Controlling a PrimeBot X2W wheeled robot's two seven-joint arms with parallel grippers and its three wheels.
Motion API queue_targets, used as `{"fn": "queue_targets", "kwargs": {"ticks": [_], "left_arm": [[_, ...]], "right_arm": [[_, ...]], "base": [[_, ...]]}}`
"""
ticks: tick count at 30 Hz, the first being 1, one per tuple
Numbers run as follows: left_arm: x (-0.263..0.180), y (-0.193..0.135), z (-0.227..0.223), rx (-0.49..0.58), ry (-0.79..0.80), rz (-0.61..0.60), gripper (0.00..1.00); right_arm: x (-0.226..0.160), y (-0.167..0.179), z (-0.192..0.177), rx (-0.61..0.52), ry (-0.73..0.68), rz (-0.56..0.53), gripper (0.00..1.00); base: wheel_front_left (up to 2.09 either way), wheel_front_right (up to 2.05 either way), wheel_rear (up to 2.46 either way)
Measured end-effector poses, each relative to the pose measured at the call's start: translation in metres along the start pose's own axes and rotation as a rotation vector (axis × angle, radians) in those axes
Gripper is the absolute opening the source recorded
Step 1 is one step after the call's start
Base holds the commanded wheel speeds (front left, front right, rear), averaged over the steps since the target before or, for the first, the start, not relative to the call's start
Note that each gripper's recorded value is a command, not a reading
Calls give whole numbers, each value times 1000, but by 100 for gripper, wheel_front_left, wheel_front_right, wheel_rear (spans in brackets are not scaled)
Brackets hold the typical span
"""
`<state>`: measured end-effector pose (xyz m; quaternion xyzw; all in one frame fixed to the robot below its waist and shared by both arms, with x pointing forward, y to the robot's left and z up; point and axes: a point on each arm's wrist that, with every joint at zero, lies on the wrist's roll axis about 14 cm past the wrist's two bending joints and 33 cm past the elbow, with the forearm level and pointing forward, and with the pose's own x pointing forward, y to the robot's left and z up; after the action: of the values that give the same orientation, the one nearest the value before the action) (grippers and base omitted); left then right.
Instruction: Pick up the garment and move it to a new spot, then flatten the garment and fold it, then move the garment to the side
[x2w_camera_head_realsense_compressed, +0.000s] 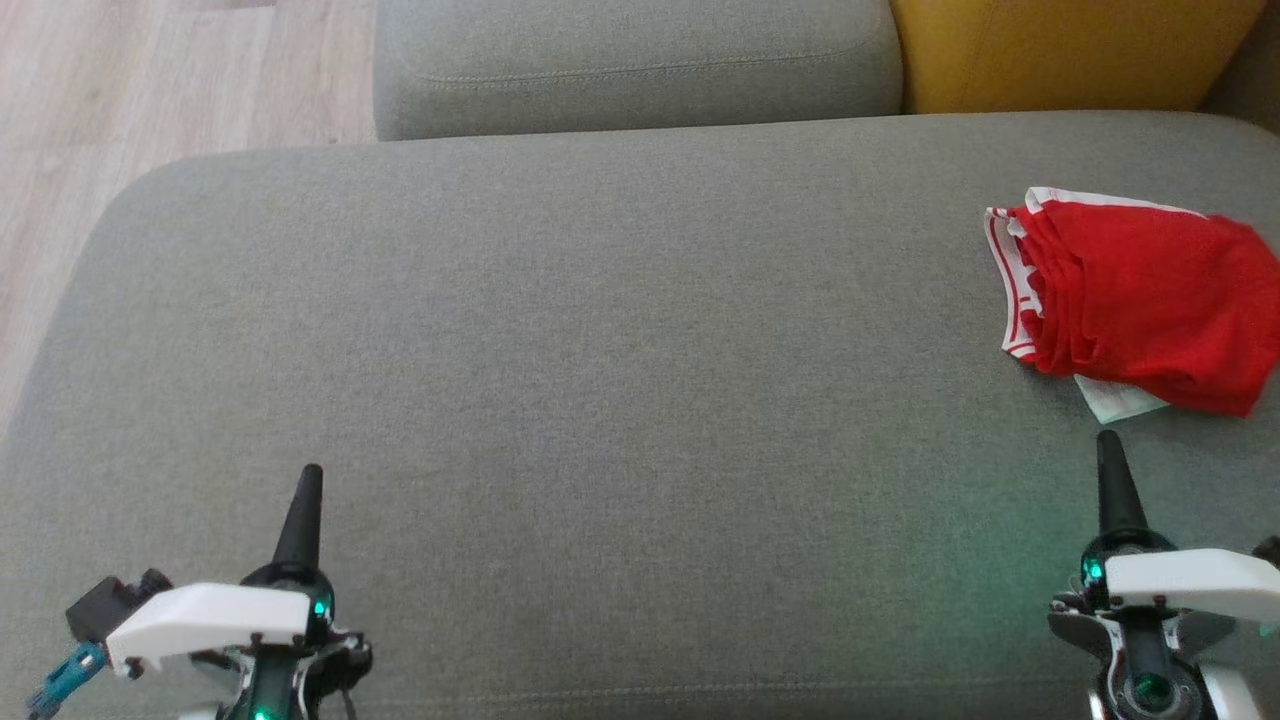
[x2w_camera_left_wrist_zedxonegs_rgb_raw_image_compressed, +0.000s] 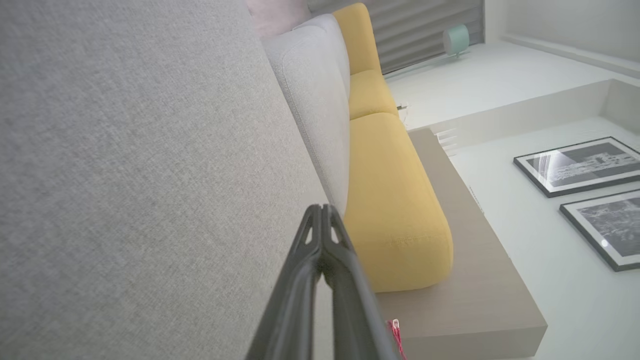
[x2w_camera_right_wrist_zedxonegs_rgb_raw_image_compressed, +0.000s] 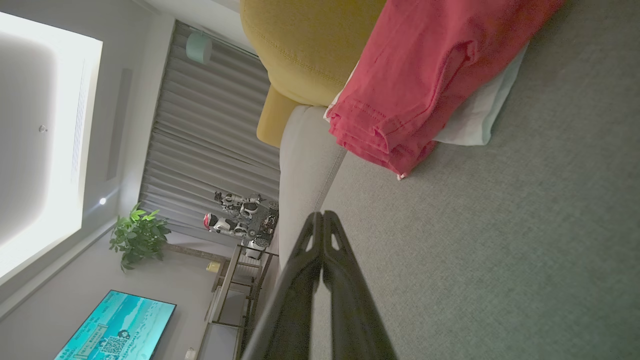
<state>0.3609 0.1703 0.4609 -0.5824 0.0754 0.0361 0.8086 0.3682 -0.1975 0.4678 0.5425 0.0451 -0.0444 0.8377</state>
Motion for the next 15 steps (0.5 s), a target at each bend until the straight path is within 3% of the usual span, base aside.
{"fn": "queue_targets", "kwargs": {"ticks": [15], "left_arm": [[4,-3,8,-144,0,-19,0]], "right_arm": [[0,-1,5,182,-3,1,0]], "base": [[0,0,0]]}}
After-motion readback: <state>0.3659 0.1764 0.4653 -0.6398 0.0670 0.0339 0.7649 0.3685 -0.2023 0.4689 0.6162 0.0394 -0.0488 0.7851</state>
